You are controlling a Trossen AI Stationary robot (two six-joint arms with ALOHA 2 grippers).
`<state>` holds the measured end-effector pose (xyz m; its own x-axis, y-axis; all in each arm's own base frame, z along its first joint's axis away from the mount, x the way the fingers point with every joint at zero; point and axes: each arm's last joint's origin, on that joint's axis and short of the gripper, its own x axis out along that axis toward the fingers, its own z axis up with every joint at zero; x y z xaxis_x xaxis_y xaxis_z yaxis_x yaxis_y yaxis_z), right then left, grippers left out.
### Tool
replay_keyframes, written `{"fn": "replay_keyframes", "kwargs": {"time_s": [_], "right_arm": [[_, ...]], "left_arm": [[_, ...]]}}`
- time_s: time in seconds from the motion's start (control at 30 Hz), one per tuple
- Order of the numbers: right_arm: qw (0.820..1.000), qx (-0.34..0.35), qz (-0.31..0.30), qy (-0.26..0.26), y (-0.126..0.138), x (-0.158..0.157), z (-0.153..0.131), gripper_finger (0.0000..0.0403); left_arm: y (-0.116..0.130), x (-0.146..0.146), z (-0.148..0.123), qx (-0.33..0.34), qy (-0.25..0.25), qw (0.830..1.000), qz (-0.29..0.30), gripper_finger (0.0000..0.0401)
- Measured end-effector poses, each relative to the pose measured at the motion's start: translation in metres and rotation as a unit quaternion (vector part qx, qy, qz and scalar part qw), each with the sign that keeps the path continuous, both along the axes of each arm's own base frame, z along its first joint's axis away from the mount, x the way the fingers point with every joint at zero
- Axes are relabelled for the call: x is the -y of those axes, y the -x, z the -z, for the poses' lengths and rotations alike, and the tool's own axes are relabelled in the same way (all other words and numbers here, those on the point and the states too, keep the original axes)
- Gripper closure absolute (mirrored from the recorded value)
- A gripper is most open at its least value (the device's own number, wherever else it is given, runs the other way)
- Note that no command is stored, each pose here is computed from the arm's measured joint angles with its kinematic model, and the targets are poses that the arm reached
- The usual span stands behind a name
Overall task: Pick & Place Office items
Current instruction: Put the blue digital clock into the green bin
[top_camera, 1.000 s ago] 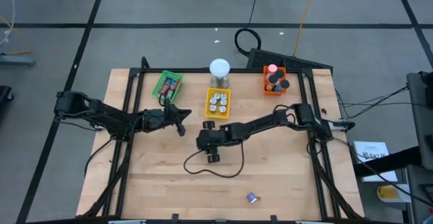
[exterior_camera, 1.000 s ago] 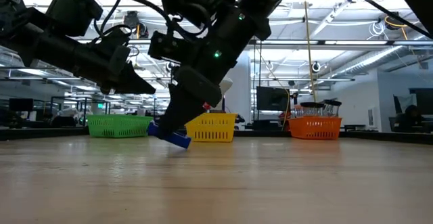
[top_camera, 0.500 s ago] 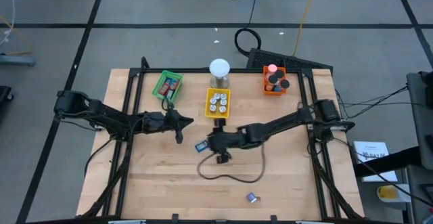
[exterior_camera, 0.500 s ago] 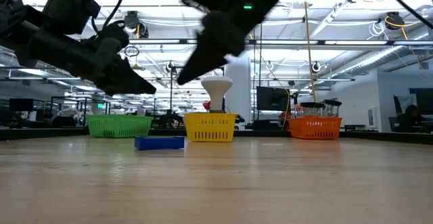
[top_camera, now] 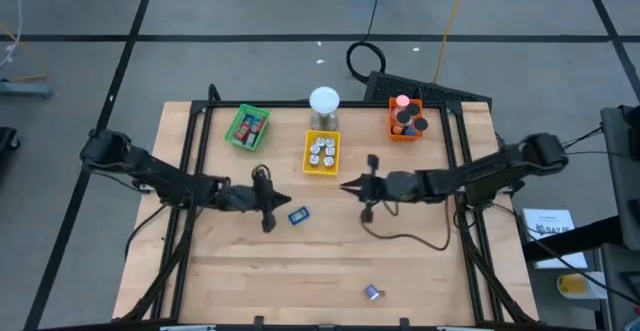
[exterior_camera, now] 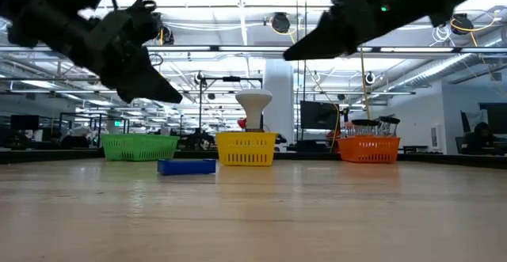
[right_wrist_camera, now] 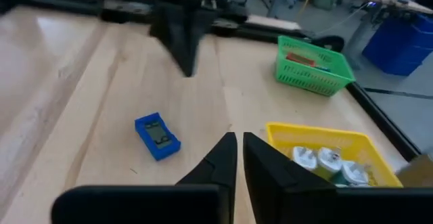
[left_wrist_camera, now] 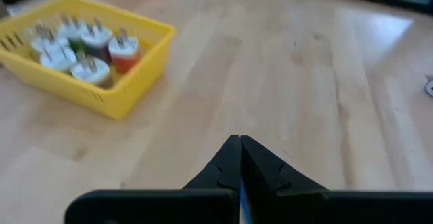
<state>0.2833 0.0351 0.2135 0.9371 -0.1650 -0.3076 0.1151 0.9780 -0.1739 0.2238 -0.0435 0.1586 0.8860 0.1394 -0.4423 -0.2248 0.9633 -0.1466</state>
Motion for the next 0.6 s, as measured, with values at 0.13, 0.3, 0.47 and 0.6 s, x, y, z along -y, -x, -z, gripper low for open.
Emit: {"fn": "replay_keyframes", "kwargs": {"time_s": [0.13, 0.3, 0.47, 0.6], "right_arm": [[0.999, 0.045, 0.0, -0.014, 0.021, 0.002, -0.007, 0.0384], [0.996, 0.084, -0.004, -0.021, 0.034, 0.002, -0.007, 0.04], [0.996, 0.086, -0.004, -0.021, 0.036, 0.003, -0.007, 0.0399], [0.996, 0.087, -0.004, -0.021, 0.036, 0.003, -0.007, 0.0402]], "left_arm": [[-0.01, 0.015, -0.019, -0.041, 0.039, 0.998, -0.036, 0.0378], [-0.017, 0.03, -0.03, -0.083, 0.075, 0.992, -0.054, 0.0316], [-0.032, 0.044, -0.018, -0.126, 0.086, 0.987, -0.053, 0.0247], [-0.048, 0.05, -0.006, -0.149, 0.073, 0.985, -0.053, 0.0199]]}}
